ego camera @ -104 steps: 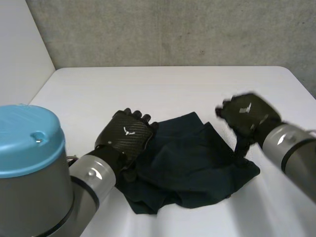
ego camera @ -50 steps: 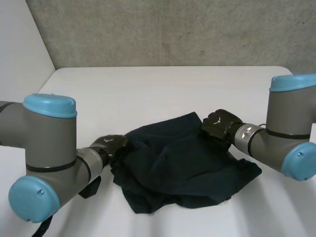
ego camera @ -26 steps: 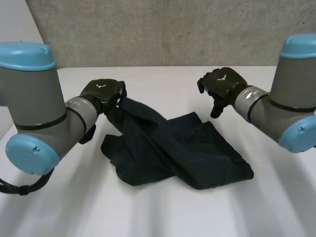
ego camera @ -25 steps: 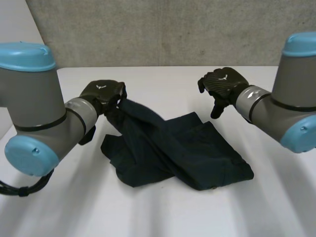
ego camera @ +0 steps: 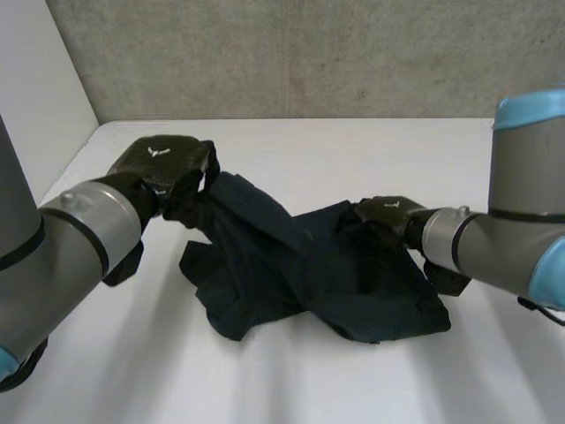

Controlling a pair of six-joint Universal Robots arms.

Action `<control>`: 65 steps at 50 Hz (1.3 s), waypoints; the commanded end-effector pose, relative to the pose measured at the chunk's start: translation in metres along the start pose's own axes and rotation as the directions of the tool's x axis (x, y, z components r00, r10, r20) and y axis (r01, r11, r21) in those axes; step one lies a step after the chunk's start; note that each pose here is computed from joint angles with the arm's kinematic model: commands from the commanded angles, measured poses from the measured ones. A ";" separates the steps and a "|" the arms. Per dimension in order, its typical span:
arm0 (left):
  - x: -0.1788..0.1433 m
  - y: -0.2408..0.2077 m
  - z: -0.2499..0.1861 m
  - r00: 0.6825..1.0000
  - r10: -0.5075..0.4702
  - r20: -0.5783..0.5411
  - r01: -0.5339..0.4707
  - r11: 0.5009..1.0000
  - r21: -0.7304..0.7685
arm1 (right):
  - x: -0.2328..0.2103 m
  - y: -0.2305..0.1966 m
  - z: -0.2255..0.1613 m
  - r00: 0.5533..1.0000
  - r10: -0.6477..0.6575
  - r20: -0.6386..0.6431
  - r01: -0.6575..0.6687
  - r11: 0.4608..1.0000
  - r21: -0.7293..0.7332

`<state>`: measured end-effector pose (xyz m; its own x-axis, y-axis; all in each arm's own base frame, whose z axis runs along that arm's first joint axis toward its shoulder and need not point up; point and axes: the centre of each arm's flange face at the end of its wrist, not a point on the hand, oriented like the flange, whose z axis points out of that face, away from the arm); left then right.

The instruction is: Fold the shorts.

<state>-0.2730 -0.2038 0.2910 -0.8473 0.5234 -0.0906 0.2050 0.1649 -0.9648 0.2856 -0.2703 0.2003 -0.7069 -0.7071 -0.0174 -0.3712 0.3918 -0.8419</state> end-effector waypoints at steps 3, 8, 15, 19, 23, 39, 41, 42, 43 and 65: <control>0.001 0.037 -0.005 1.000 -0.004 -0.002 0.003 0.993 -0.118 | 0.001 0.038 0.018 0.989 -0.146 -0.030 0.145 0.989 -0.033; 0.000 0.036 -0.007 1.000 -0.006 -0.002 0.005 0.994 -0.113 | 0.007 0.050 0.027 0.972 -0.223 -0.073 0.220 0.974 -0.050; 0.000 0.028 -0.004 1.000 -0.006 0.002 0.006 0.997 -0.073 | 0.011 0.051 0.036 0.964 -0.248 -0.098 0.246 0.969 -0.035; -0.001 0.023 0.000 1.000 -0.004 0.006 0.005 0.999 -0.040 | 0.013 0.031 0.035 0.956 -0.264 -0.125 0.270 0.962 0.033; -0.003 0.014 0.007 1.000 -0.004 0.015 0.004 1.000 0.010 | 0.018 -0.015 0.022 0.936 -0.286 -0.205 0.324 0.928 0.186; -0.057 -0.135 0.034 0.957 0.002 0.289 -0.188 0.763 0.618 | 0.027 -0.214 -0.084 0.849 -0.060 -0.524 0.507 0.371 0.778; -0.056 -0.141 0.031 0.958 -0.004 0.288 -0.195 0.729 0.656 | 0.024 -0.213 -0.089 0.854 -0.060 -0.518 0.499 0.377 0.780; -0.055 -0.140 0.032 0.958 -0.004 0.288 -0.195 0.727 0.659 | 0.023 -0.211 -0.088 0.856 -0.063 -0.513 0.494 0.391 0.777; -0.056 -0.133 0.035 0.958 -0.002 0.288 -0.192 0.740 0.644 | 0.022 -0.203 -0.084 0.865 -0.072 -0.497 0.476 0.434 0.765; -0.031 0.112 0.098 0.986 0.071 0.149 -0.065 0.997 -0.049 | -0.018 0.013 0.013 0.951 -0.216 -0.222 0.277 0.915 0.295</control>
<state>-0.2752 -0.3006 0.1933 -0.9104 0.3685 -0.1880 0.2203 0.0474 -0.9743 0.3011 -0.2762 0.2269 -0.7658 -0.5784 0.2811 -0.2759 -0.0993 -0.9560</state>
